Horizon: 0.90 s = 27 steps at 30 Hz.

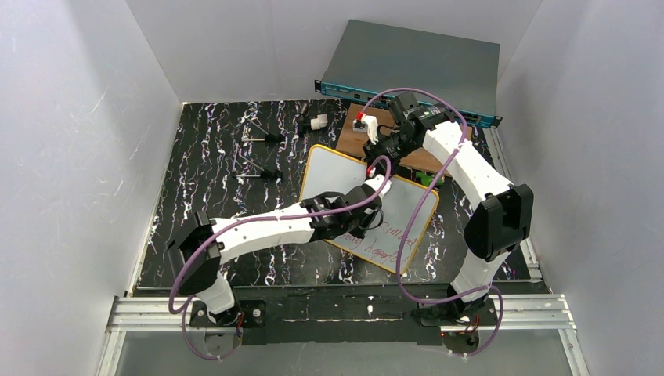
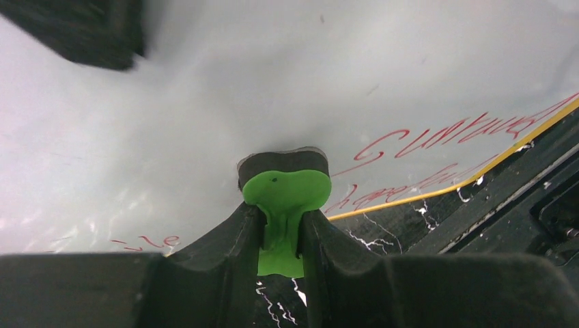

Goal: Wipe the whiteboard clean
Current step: Erase the whiteboard at the center of the board.

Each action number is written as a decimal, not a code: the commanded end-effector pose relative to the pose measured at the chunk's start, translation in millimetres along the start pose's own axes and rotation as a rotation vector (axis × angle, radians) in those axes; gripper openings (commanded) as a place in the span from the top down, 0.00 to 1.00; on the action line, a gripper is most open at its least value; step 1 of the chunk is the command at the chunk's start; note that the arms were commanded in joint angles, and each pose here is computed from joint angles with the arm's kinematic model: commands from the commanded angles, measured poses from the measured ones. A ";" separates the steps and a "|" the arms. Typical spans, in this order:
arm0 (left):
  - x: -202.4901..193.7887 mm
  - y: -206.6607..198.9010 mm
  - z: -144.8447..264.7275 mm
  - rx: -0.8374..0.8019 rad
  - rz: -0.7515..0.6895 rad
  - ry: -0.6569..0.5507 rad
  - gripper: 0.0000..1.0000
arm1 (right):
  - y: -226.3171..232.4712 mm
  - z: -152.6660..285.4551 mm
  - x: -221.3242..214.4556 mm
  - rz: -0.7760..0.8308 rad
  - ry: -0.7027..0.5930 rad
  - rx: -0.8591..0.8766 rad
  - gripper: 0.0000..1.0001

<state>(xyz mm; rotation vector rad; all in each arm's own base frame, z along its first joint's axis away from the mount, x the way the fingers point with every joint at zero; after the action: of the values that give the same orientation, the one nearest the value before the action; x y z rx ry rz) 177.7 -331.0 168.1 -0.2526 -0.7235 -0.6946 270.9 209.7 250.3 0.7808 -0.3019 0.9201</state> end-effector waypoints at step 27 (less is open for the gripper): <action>-15.5 -4.8 20.5 -0.213 0.157 -0.102 1.00 | 5.5 -7.3 -3.7 0.051 0.033 0.021 0.99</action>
<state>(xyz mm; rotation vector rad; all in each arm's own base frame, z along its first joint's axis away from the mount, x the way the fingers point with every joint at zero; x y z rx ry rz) 170.5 -314.8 176.7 -0.4767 -0.7765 -0.6095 265.2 215.0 250.7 0.7944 -0.2883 0.9395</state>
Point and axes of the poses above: each gripper's point midway between its finger pads, its own z axis back along the fingers, its own y axis along the line the jaws close on, x = y × z, the point moved 6 cm from there along z, back along the fingers, and after that the axes turned 1 degree about -z, right-handed, at the moved point
